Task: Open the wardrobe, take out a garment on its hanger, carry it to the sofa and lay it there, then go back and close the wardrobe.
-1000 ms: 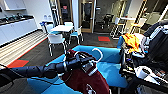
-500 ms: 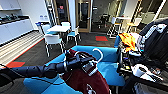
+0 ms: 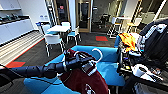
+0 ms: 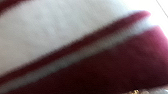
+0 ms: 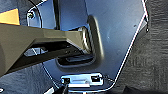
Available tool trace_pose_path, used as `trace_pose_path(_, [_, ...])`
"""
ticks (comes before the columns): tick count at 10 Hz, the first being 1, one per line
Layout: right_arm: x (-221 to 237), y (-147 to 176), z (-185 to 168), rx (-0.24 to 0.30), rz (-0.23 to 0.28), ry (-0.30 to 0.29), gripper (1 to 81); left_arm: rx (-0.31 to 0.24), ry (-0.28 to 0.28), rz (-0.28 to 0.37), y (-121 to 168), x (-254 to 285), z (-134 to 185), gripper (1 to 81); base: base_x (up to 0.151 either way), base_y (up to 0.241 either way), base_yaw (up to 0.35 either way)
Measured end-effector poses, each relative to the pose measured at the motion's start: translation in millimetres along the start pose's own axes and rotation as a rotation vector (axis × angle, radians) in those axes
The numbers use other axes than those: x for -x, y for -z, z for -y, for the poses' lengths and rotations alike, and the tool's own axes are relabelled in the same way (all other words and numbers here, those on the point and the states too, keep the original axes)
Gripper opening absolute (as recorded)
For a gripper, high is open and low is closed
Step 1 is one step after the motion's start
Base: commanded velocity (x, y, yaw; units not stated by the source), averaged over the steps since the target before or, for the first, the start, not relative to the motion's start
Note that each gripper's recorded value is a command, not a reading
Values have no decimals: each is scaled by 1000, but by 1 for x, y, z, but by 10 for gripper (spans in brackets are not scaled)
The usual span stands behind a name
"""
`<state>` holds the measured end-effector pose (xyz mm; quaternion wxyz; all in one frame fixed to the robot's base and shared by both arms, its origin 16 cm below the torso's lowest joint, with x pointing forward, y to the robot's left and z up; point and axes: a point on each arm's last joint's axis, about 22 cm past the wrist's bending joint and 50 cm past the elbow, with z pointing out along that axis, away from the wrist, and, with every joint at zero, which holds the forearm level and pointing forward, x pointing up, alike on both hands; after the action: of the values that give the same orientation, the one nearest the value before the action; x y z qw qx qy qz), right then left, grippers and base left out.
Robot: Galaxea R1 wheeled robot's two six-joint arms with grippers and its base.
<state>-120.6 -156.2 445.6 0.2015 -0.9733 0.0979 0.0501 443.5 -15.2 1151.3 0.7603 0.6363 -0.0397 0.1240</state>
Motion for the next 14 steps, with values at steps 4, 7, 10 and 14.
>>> trace_pose_path(4, [10,0,-1,0,8,-2,811,11,0,10,-2,8,-6,10,91,0,0])
trace_pose_path(7, [-2,0,0,-1,-7,3,811,-3,-3,14,-2,7,-1,10,100,0,0])
trace_pose_path(10, [0,-1,2,-2,-1,2,811,-6,-4,15,-2,6,1,10,81,0,0])
trace_pose_path(14, [-2,-1,2,-3,-3,3,811,-8,-1,13,-2,5,2,10,16,0,0])
